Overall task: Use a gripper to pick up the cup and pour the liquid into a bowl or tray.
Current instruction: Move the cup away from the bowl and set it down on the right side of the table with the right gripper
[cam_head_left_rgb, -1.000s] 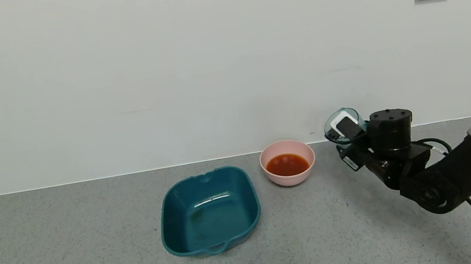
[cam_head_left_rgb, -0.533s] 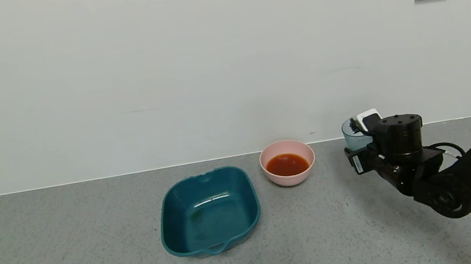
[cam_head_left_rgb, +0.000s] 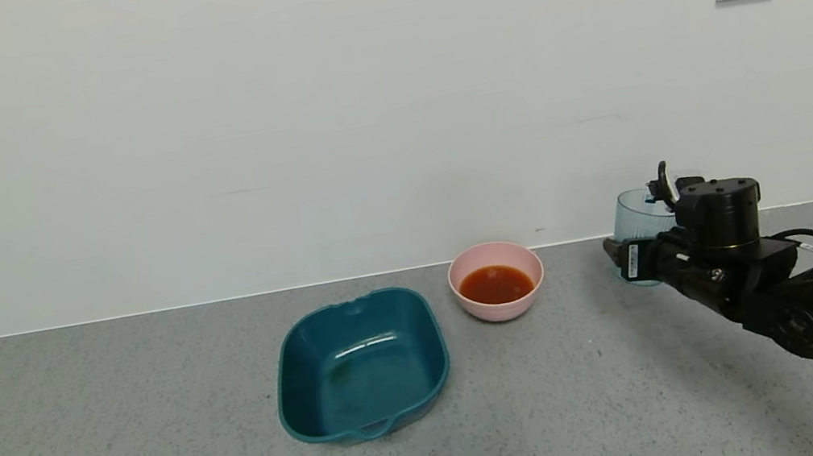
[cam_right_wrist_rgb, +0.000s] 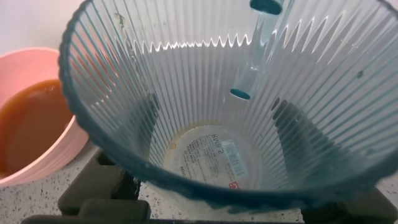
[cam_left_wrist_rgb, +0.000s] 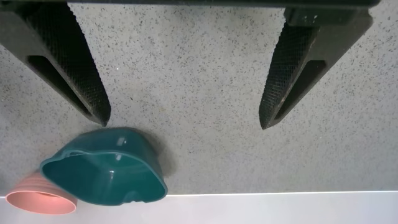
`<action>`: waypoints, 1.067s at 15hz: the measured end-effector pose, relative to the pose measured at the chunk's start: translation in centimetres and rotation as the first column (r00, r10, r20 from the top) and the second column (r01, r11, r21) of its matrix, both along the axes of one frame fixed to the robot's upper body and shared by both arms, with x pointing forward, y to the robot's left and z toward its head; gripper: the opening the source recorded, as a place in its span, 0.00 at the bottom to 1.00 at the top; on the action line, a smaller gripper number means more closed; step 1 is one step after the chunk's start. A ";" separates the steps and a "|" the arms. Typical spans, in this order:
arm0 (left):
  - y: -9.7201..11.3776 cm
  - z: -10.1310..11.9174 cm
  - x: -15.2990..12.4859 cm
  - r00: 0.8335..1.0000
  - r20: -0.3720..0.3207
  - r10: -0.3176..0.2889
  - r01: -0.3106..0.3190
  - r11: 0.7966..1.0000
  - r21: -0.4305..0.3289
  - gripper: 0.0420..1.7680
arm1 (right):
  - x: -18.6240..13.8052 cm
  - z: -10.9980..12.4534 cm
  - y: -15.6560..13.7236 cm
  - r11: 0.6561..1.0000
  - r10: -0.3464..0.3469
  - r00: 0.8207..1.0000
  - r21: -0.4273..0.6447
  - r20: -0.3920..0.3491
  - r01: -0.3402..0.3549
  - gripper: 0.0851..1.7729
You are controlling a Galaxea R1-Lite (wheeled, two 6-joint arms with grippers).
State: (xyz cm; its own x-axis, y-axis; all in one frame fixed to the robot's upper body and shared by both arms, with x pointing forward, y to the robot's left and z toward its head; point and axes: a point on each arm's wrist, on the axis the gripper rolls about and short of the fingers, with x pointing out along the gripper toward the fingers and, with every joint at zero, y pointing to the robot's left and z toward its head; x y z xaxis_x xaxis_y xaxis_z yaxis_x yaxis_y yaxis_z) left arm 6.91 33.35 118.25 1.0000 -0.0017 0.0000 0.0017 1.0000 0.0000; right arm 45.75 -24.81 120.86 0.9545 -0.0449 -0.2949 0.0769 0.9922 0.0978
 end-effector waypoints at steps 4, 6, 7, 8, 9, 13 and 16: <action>0.0 0.0 0.0 1.000 0.000 0.000 0.000 1.000 0.000 0.97 | -0.5 -0.2 -0.9 1.000 0.009 1.000 0.021 0.007 -0.009 0.76; 0.0 0.0 0.0 1.000 0.000 0.000 0.000 1.000 0.000 0.97 | -0.7 -0.4 -1.3 1.000 0.002 1.000 0.018 -0.002 -0.002 0.76; 0.0 0.0 0.0 1.000 0.000 0.000 0.000 1.000 0.000 0.97 | -0.7 -0.5 -1.6 1.000 -0.007 1.000 0.015 -0.006 0.007 0.76; 0.0 0.0 0.0 1.000 0.000 0.000 0.000 1.000 0.000 0.97 | -0.6 -0.7 -2.0 1.000 -0.017 1.000 0.011 -0.011 0.017 0.76; 0.0 0.0 0.0 1.000 0.000 0.000 0.000 1.000 0.000 0.97 | -0.4 -0.9 -2.5 1.000 -0.025 1.000 0.008 -0.014 0.025 0.76; 0.0 0.0 0.0 1.000 0.000 0.000 0.000 1.000 0.000 0.97 | 0.7 -2.1 -4.5 1.000 -0.028 1.000 -0.007 -0.011 0.028 0.76; 0.0 0.0 0.0 1.000 0.000 0.000 0.000 1.000 0.000 0.97 | 1.4 -3.8 -5.1 0.999 -0.023 1.000 -0.033 -0.007 0.023 0.76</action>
State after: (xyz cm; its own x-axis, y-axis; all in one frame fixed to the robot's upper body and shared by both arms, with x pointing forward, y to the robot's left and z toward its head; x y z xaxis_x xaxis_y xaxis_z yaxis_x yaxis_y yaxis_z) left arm 6.91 33.35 118.25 1.0000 -0.0017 0.0000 0.0017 1.0000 0.0000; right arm 47.16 -29.90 117.03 0.9509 -0.0767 -0.2997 0.1004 0.9929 0.0643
